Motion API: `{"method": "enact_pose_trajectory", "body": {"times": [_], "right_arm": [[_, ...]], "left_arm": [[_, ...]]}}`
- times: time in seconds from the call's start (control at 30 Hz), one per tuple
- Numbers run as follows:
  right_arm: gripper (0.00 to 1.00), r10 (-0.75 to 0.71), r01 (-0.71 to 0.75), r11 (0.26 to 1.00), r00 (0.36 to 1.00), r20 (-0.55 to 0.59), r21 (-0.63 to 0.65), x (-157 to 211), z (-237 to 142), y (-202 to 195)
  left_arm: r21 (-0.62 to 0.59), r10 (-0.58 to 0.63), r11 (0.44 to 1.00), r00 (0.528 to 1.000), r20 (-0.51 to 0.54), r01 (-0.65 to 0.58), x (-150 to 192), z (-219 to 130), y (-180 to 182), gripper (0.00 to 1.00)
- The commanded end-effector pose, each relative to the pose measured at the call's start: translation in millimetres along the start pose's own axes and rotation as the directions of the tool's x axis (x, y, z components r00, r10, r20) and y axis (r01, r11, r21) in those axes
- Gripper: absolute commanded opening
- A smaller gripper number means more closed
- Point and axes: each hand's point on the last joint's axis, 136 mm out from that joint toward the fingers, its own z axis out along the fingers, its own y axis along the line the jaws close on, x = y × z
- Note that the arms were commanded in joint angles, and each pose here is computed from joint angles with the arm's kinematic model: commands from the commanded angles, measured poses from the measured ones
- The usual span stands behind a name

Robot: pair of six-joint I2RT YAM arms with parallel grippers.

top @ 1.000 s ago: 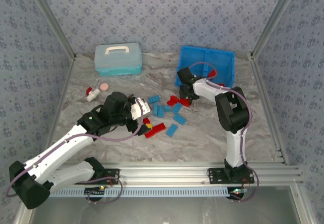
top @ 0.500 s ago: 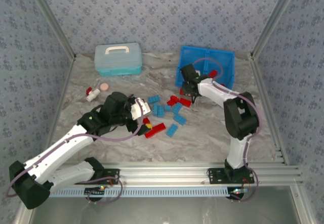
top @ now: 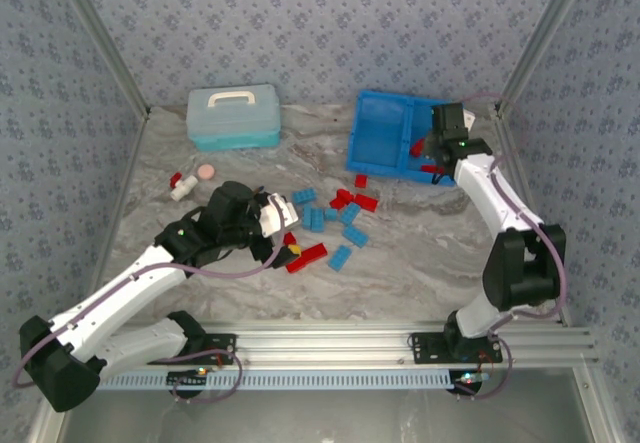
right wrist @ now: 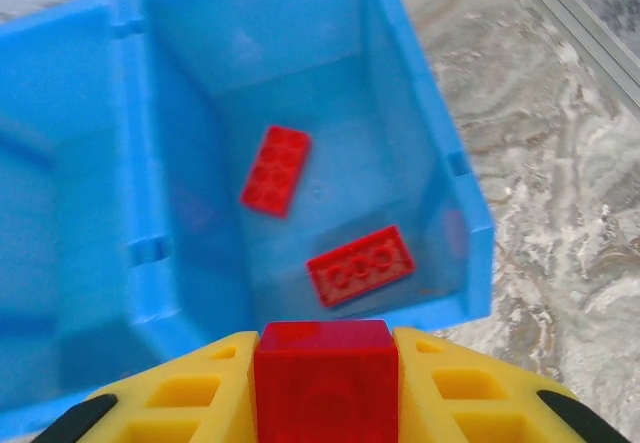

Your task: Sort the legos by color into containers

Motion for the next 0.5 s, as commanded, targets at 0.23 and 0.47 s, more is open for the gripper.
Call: {"method": "enact_pose_trajectory", "body": {"times": [0.23,0.47], "right_arm": [[0.33,-0.032,0.038,0.999,0.986,-0.163,0.030,3.8,78.2,2.3],[0.37,-0.033,0.050,0.997,0.968,-0.249,0.060,25.2,116.6,1.7]], "left_arm": [[0.010,0.004,1.000,1.000,0.015,-0.004,-5.9,-1.8,-1.7,0.99],[0.006,0.000,1.000,1.000,0.009,-0.001,-5.1,-0.6,-0.8,0.99]]}}
